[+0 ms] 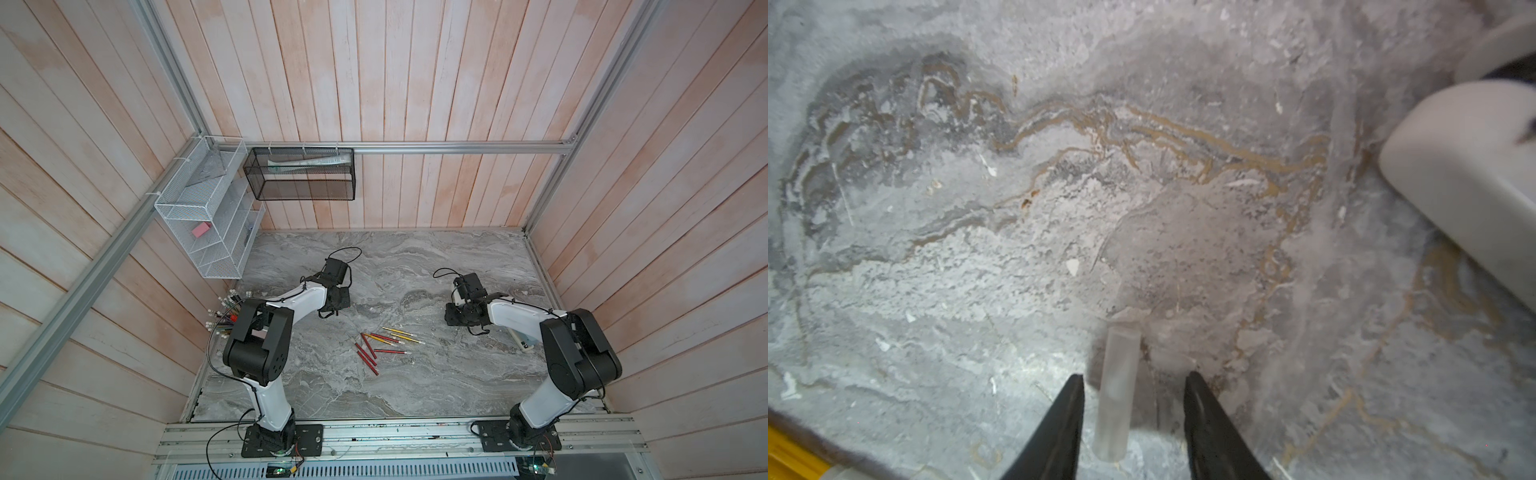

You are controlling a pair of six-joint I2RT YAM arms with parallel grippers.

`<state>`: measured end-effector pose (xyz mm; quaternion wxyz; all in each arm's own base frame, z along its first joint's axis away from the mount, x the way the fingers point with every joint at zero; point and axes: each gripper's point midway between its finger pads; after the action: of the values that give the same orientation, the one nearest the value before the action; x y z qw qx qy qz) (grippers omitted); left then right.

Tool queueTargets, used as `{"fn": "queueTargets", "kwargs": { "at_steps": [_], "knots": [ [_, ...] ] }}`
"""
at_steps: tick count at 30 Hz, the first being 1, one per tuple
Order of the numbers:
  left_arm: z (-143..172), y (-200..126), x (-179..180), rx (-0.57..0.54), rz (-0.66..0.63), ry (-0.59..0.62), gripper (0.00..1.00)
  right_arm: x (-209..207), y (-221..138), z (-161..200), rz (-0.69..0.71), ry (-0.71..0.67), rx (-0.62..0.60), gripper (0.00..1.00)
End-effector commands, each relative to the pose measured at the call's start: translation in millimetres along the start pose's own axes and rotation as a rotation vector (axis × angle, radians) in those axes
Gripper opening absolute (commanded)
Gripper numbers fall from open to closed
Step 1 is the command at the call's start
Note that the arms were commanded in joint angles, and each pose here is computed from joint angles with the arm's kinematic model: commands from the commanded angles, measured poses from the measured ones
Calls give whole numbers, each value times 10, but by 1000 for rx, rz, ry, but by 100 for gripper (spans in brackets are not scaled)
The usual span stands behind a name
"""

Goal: Remove protective caps from carving knives
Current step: Place the protective sleeve at the center of the board, then place the carving knife at the center of the board.

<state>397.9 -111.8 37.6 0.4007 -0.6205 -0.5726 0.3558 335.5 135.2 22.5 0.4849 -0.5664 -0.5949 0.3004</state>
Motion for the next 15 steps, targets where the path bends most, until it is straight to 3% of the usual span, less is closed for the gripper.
{"fn": "queueTargets", "kwargs": {
  "at_steps": [1,10,15],
  "knots": [
    [-11,81,124,4,-58,-4,12,-151,65,256,48,11,87,45],
    [-25,247,322,21,-133,-4,15,-53,-72,163,0,20,46,45],
    [-29,347,372,35,-140,-8,24,-9,-170,96,-18,26,16,46]
  ]
}}
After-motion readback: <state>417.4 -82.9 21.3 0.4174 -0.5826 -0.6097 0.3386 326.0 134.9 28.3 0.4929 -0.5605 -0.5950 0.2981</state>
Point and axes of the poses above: each gripper's point midway between its finger pads, its own y axis out along the fingers, its own x axis along the line the jaws close on, z = x × y, and after that the axes turned 11 degrees about y, right-handed
